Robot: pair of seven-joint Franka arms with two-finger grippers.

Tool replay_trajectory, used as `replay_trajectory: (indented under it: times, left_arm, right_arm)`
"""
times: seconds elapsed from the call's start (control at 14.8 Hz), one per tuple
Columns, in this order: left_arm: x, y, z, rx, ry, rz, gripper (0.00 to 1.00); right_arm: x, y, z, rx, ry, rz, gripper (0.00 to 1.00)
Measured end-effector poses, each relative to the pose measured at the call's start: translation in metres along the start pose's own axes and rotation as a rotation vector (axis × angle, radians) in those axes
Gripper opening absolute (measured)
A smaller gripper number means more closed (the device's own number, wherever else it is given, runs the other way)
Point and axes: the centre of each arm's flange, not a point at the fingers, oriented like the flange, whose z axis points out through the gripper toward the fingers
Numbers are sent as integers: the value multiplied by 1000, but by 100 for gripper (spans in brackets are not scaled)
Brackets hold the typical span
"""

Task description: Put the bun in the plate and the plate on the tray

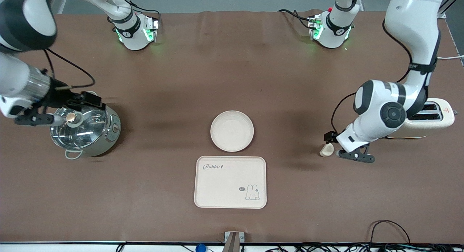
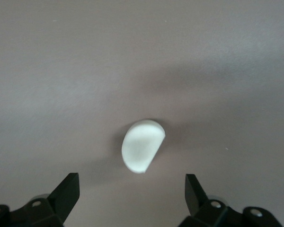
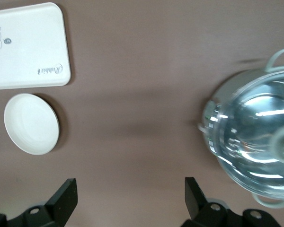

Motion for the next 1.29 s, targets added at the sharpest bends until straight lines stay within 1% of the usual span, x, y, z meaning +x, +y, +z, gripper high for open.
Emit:
replay_trajectory:
  times: [0.07, 0.14, 0.2, 0.27, 0.34, 0.41, 0.47, 0.54, 0.61, 0.68, 0.81, 0.88, 0.95, 1.08, 1.15, 1.29]
  left_arm:
    - [0, 1, 14, 1, -6, 16, 96]
    - [-1, 1, 27, -1, -19, 25, 90]
    - [-2, 2, 39, -3, -31, 29, 90]
    - [-3, 2, 48, -5, -40, 32, 87]
    - [-4, 3, 54, -8, -47, 34, 86]
    - [-5, 3, 58, -9, -53, 35, 79]
    - [-6, 4, 62, -10, -58, 37, 70]
    - [-6, 5, 65, -11, -63, 38, 59]
    - [-6, 5, 67, -12, -65, 39, 54]
    - [-5, 6, 68, -12, -62, 40, 53]
    - [-3, 7, 69, -12, -48, 41, 36]
    - [-2, 7, 70, -13, -47, 38, 35]
    - [-2, 8, 70, -13, -47, 26, 32]
    - [0, 20, 68, -22, -42, -21, 16]
    - [2, 32, 66, -32, -39, -57, 12]
    - [7, 67, 57, -60, -29, -130, 11]
  right_arm:
    - [5, -13, 20, 13, -2, 11, 100]
    - [11, -28, 42, 19, 1, 24, 100]
    - [16, -44, 65, 24, 6, 35, 100]
    - [21, -59, 89, 34, 9, 45, 100]
    - [23, -71, 113, 51, 11, 56, 100]
    - [24, -79, 135, 69, 11, 70, 100]
    - [24, -84, 156, 87, 10, 84, 100]
    - [22, -90, 177, 101, 18, 93, 100]
    - [17, -99, 197, 106, 35, 104, 100]
    - [9, -110, 218, 104, 58, 120, 100]
    - [-16, -143, 258, 92, 90, 150, 100]
    - [-30, -161, 277, 84, 92, 155, 100]
    - [-43, -178, 294, 76, 84, 146, 100]
    - [-60, -200, 317, 61, 75, 121, 100]
    - [-63, -203, 325, 56, 72, 114, 100]
    - [-66, -206, 334, 50, 75, 105, 98]
